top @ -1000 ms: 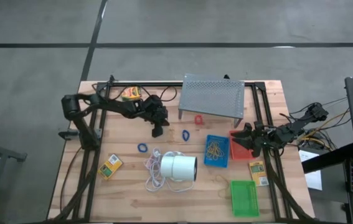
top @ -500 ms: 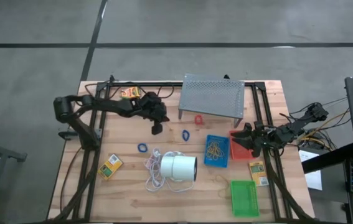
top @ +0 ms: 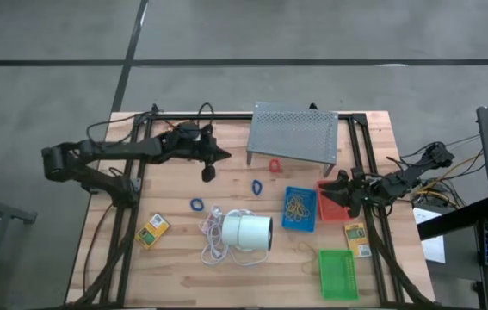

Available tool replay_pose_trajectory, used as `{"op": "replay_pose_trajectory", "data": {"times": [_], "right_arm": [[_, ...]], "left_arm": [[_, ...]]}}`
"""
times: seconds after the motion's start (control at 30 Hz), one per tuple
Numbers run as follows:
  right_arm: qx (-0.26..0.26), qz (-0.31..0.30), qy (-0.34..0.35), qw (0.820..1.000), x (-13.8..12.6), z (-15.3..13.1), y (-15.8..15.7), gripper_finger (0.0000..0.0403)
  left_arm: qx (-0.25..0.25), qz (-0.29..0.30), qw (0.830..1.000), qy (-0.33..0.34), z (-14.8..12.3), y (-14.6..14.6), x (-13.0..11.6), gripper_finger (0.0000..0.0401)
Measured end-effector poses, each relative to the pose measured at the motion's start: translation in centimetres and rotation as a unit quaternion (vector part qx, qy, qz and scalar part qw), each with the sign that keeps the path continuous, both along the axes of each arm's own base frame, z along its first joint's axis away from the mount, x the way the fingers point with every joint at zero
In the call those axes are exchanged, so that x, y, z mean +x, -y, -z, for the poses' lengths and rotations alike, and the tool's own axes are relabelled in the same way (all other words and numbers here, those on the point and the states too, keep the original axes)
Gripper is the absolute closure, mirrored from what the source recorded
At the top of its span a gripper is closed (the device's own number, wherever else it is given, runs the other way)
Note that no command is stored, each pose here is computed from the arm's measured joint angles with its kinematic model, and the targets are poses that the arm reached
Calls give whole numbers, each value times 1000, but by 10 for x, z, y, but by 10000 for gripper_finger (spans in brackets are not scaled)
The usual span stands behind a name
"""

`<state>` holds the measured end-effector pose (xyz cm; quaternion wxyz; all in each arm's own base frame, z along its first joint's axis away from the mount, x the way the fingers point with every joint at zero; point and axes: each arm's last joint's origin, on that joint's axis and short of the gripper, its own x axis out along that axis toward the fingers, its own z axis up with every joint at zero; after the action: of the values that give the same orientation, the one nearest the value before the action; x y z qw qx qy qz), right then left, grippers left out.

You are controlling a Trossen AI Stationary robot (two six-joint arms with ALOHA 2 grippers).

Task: Pick & Place Office Desk Supplies
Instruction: Put the yellow rubber band into the blue bin

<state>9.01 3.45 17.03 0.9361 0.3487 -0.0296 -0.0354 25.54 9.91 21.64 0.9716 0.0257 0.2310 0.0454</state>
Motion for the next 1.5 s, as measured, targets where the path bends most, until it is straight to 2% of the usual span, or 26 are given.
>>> {"op": "replay_pose_trajectory", "data": {"times": [0.17, 0.47, 0.6, 0.73, 0.87, 1.0, 1.2, 1.37, 1.5], "right_arm": [[0, 0, 0, 1000, 0, 0, 0, 218], [0, 0, 0, 1000, 0, 0, 0, 218], [0, 0, 0, 1000, 0, 0, 0, 218], [0, 0, 0, 1000, 0, 0, 0, 218], [0, 0, 0, 1000, 0, 0, 0, 218], [0, 0, 0, 1000, 0, 0, 0, 218], [0, 0, 0, 1000, 0, 0, 0, 218], [0, 0, 0, 1000, 0, 0, 0, 218], [0, 0, 0, 1000, 0, 0, 0, 218]], "left_arm": [[13, 8, 999, 32, -12, 6, -3, 401], [7, 15, 999, 30, -12, 11, -1, 401], [-1, -10, 1000, 10, -8, 10, -3, 401], [-16, -76, 996, -44, 1, 8, -8, 391], [-45, -115, 989, -78, 10, 7, -10, 361], [-68, -135, 985, -89, 18, 2, -8, 315], [-151, -178, 968, -94, 35, -18, -7, 245], [-196, -163, 960, -117, 52, -38, 1, 208], [-190, -151, 960, -143, 66, -46, 14, 194]]}}
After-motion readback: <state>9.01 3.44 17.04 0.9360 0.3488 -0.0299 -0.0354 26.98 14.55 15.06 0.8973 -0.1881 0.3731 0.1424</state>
